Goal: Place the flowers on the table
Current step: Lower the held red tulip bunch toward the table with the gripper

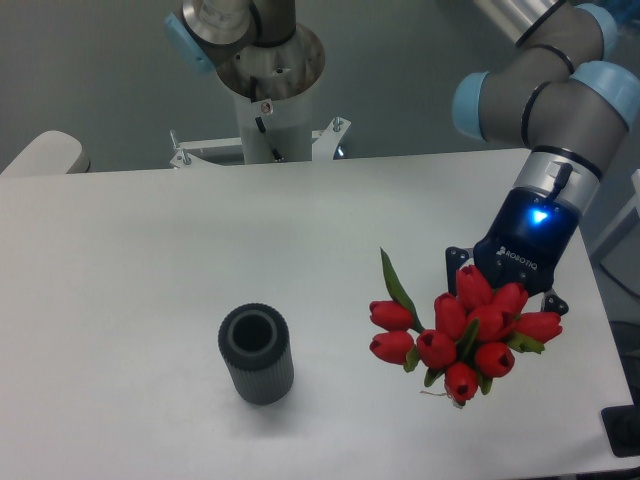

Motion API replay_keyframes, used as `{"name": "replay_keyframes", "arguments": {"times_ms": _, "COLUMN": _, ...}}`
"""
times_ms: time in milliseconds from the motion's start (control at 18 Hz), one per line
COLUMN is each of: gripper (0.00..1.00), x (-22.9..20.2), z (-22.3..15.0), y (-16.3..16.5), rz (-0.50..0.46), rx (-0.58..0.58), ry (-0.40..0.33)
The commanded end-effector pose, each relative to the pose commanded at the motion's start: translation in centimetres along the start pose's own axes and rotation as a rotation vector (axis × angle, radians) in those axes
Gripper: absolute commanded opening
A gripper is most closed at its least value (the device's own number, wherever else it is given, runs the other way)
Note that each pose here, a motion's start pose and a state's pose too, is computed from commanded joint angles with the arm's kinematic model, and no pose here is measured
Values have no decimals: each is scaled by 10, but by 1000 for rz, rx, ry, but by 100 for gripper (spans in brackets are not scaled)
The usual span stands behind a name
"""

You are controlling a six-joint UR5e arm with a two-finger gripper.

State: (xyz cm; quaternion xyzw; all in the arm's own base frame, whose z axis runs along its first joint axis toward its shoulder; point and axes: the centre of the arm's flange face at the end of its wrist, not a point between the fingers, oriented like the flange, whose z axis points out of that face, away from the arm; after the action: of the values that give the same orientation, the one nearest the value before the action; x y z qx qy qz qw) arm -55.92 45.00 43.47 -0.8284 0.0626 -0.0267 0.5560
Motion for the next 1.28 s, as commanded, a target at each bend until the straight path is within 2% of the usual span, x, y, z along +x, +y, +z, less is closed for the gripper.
{"name": "replay_keyframes", "arguments": {"times_ms": 167, "gripper": 27, "x": 6, "z": 6, "y": 12, "rz": 8, "rx": -7, "ry": 12}}
{"name": "replay_keyframes", "arguments": {"times_ms": 556, "gripper": 27, "x": 7, "z": 4, "y": 12, "rz": 13, "rx": -24, "ry": 2}}
{"name": "replay_keyframes", "arguments": {"times_ms": 944, "gripper": 27, "x": 17, "z": 12, "y": 7, "rz": 48, "rx": -184, "ry": -72}}
{"name": "replay_keyframes", "arguments": {"times_ms": 1167, "gripper": 26, "x": 27, "z": 28, "y": 13, "rz": 59, "rx": -277, "ry": -91}}
{"name": "replay_keyframes", "arguments": {"times_ms": 1278, "gripper": 26, "x": 25, "z": 28, "y": 21, "rz": 95, "rx": -340, "ry": -116}}
